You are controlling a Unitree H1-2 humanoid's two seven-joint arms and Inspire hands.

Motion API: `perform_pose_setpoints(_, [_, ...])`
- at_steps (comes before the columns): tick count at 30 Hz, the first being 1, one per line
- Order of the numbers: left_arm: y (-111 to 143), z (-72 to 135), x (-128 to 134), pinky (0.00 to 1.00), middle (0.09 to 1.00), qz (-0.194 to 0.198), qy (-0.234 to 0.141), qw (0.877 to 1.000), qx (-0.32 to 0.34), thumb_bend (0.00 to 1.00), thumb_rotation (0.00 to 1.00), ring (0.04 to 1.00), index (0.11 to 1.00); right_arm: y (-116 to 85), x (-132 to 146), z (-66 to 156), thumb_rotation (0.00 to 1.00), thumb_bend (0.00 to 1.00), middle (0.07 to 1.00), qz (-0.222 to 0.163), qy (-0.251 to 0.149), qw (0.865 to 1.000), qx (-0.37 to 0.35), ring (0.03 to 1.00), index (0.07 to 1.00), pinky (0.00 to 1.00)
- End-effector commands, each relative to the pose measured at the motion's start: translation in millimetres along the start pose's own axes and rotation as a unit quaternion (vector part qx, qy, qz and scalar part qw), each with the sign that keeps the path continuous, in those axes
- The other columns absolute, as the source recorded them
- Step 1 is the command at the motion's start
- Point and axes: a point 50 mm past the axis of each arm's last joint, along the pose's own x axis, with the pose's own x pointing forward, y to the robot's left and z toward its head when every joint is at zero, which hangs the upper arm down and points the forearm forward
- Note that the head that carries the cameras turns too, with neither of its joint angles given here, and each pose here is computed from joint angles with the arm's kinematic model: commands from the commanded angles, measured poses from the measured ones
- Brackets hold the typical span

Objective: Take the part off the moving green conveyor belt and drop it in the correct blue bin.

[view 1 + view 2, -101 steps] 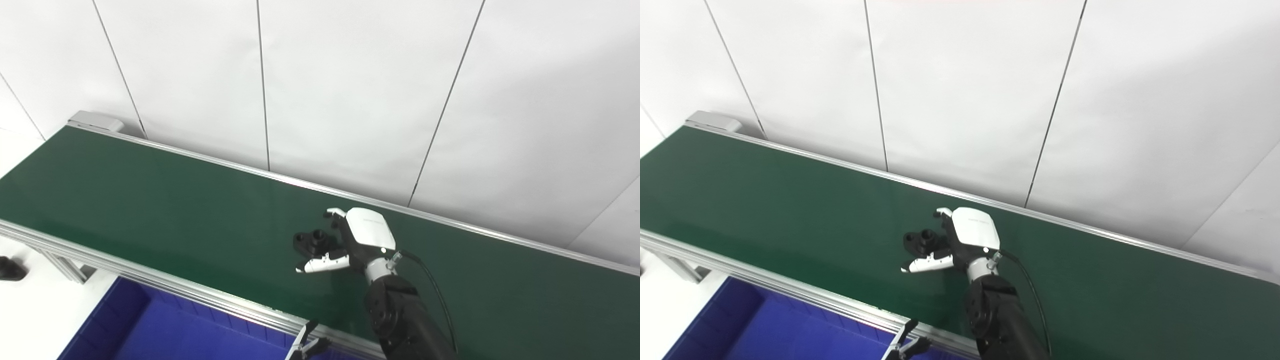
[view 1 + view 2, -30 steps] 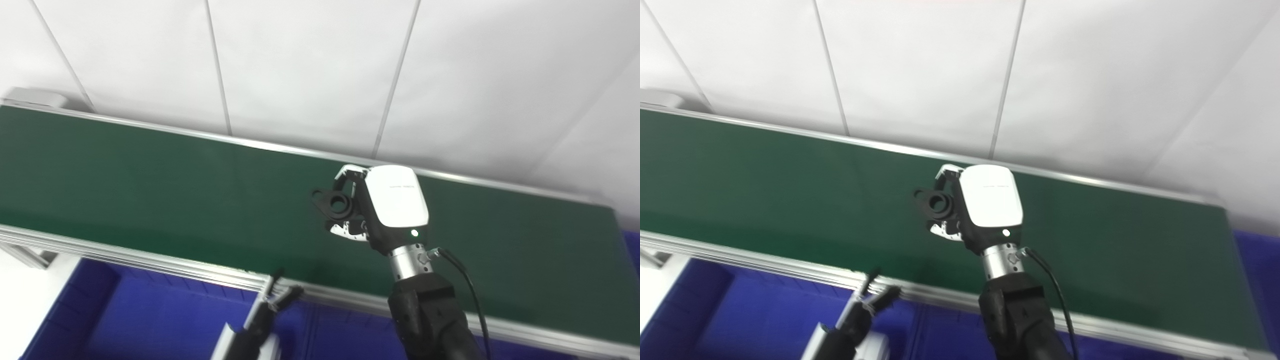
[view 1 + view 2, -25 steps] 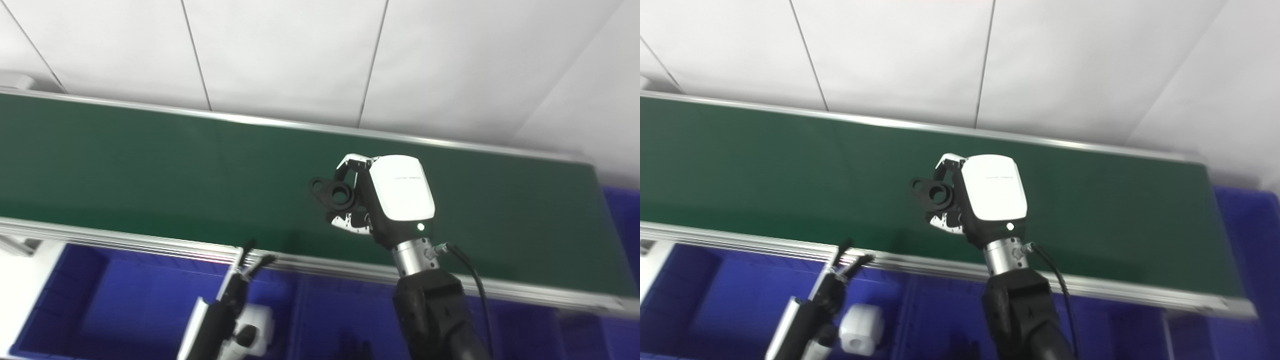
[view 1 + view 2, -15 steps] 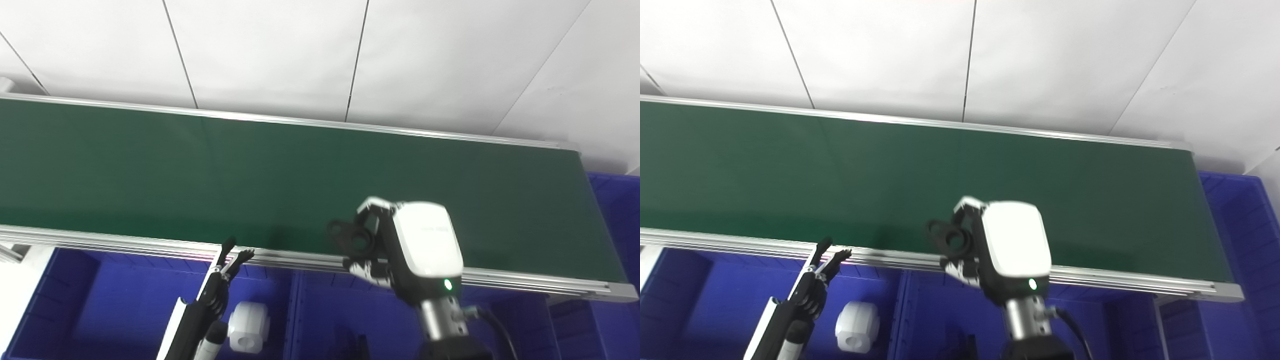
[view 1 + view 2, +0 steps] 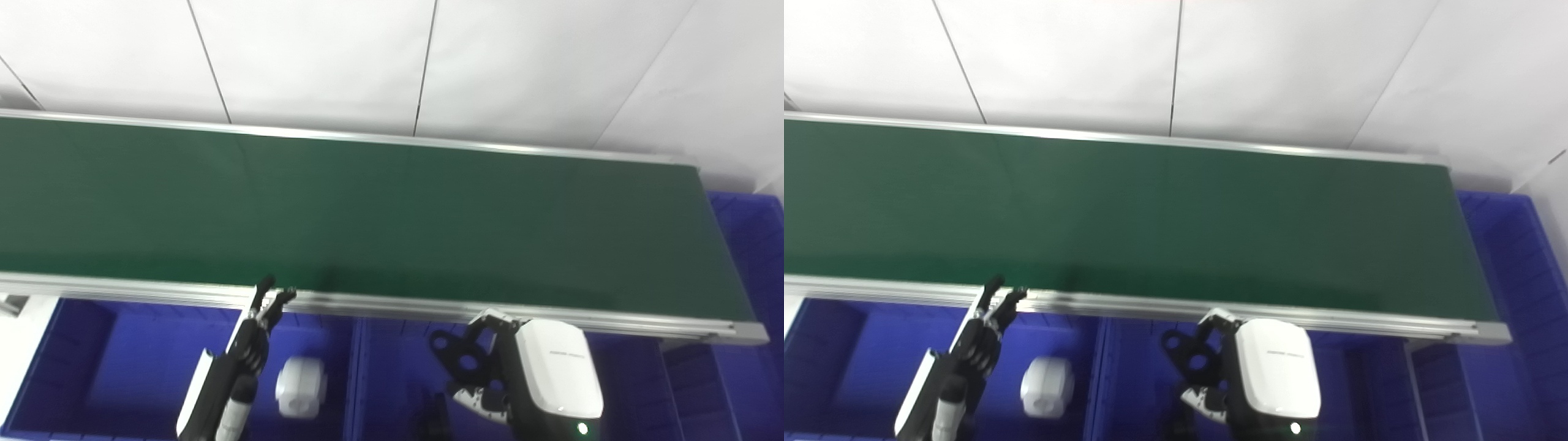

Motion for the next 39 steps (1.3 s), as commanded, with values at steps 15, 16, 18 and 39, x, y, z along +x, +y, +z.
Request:
perform_pose_setpoints(15, [-5, 9, -3, 1.0, 0.906, 0.004, -0.009, 1.0, -0.008, 0.69, 0.96, 0.971, 1.0, 21, 8, -21, 0.43, 0.86, 0.693, 0.108, 0.088, 0.988, -0.073, 0.583, 0.781, 0.5])
perform_pose_setpoints(16, [-5, 9, -3, 1.0, 0.905, 0.004, -0.009, 1.0, -0.008, 0.7, 0.96, 0.97, 1.0, 21, 8, -21, 0.56, 0.92, 0.78, 0.12, 0.091, 0.985, -0.078, 0.699, 0.819, 0.64])
perform_pose_setpoints(18, [-5, 8, -4, 1.0, 0.904, 0.003, -0.009, 1.0, -0.009, 0.7, 0.95, 0.968, 1.0, 20, 7, -20, 0.68, 0.97, 0.857, 0.14, 0.095, 0.982, -0.086, 0.807, 0.85, 0.79])
perform_pose_setpoints(39, [2, 10, -10, 1.0, 0.891, -0.003, -0.001, 1.0, 0.017, 0.7, 0.93, 0.943, 1.0, -18, -51, 10, 0.97, 0.91, 0.897, 0.052, -0.034, 0.867, 0.494, 0.868, 0.9, 0.78])
